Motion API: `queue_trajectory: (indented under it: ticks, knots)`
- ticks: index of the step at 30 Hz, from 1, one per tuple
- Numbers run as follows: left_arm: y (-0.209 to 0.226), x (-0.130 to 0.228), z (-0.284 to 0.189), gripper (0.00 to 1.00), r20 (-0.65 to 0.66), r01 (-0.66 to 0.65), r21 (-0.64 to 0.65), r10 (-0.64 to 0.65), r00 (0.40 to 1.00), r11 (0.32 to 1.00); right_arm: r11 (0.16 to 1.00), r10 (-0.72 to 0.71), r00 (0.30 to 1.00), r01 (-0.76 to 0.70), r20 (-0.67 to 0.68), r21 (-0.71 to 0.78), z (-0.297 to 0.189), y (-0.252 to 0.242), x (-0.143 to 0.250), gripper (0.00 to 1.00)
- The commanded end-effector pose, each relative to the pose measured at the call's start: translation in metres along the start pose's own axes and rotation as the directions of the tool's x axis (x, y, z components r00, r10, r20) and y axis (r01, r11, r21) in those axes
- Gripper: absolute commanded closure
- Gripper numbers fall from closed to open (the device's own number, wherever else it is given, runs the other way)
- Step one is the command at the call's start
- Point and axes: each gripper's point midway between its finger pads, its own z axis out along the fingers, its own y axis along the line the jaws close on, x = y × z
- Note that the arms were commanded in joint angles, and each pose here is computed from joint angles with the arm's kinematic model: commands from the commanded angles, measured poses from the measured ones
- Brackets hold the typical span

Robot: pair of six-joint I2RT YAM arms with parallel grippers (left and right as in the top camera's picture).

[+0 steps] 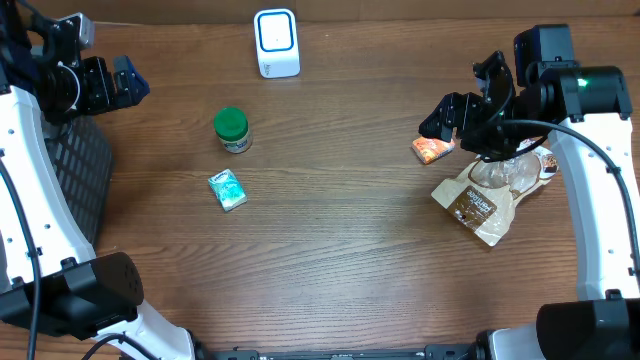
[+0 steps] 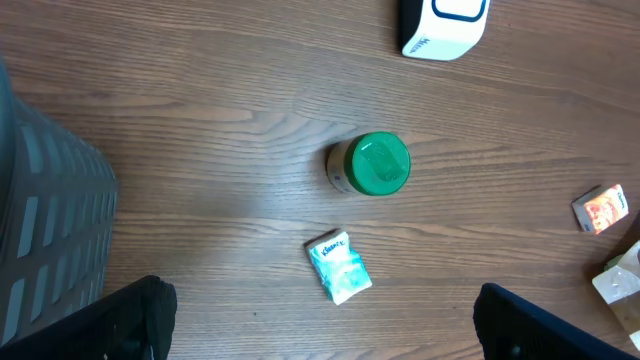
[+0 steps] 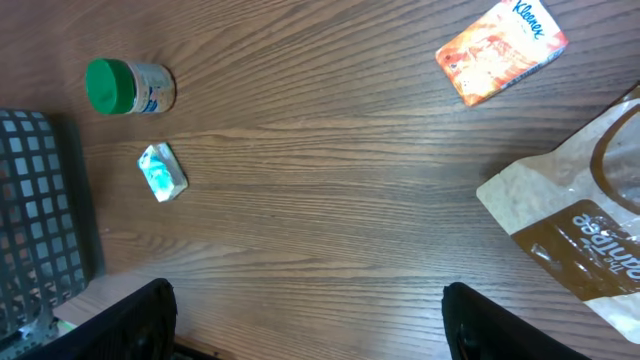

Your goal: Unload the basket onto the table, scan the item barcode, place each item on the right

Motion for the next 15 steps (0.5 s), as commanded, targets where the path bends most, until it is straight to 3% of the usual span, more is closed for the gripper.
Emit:
queue_trajectory:
  ticks: [1, 15]
  knots:
    - [-0.0035, -0.0035, -0.013, 0.0, 0.036, -0.03, -0.006, 0.031, 0.999, 1.0, 1.0, -0.028, 0.999, 0.028, 0.022, 0.002, -0.0044, 0.0053, -0.0022, 0.18]
    - [-0.0035, -0.0035, -0.013, 0.01, 0.036, -0.03, -0.006, 0.03, 0.999, 1.0, 0.999, -0.032, 0.999, 0.032, 0.03, 0.0, -0.0045, 0.0058, -0.0041, 0.18]
